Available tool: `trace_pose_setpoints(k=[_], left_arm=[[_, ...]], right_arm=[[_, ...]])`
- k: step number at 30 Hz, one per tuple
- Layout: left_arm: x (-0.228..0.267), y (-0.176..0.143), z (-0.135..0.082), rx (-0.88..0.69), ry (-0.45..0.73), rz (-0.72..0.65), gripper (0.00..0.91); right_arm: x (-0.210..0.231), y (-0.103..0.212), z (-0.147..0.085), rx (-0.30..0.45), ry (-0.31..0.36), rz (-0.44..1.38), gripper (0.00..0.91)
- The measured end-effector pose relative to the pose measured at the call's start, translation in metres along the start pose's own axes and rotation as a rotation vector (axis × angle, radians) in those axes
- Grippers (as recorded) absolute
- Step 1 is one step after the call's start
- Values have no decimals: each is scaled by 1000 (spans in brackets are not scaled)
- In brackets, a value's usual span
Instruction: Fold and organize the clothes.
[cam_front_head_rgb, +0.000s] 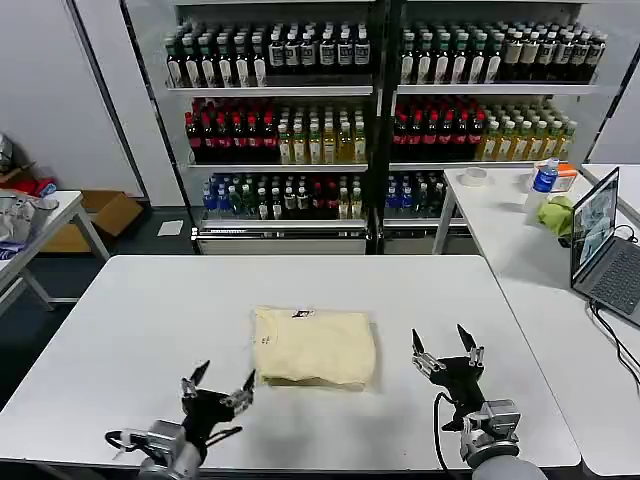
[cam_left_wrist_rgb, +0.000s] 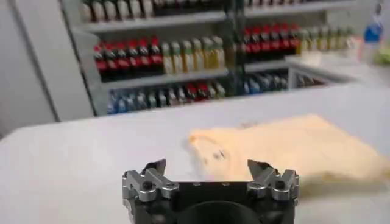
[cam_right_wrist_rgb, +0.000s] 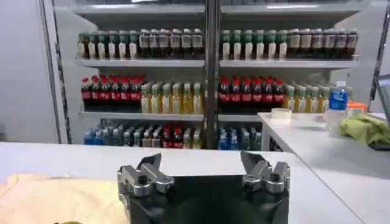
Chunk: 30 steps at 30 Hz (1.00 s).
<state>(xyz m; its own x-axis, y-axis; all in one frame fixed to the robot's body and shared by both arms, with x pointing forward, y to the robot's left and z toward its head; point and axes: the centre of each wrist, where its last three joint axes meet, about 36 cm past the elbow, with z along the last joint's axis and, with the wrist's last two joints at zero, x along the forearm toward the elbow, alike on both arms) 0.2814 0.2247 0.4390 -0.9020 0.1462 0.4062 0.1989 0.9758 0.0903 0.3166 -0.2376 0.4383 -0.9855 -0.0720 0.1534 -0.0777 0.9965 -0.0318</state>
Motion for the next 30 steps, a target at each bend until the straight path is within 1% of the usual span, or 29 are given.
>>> trace_pose_setpoints(k=[6, 12, 19, 30], left_arm=[[-6, -18, 13, -43, 80, 48, 907], [-17, -23, 20, -60, 126, 53, 907], [-34, -21, 21, -49, 146, 45, 907], [-55, -12, 15, -17, 148, 18, 907]], right_arm=[[1, -5, -2, 9, 1, 8, 907], [3, -6, -1, 10, 5, 12, 907], [4, -8, -1, 11, 7, 18, 907], [6, -10, -2, 14, 7, 24, 907]])
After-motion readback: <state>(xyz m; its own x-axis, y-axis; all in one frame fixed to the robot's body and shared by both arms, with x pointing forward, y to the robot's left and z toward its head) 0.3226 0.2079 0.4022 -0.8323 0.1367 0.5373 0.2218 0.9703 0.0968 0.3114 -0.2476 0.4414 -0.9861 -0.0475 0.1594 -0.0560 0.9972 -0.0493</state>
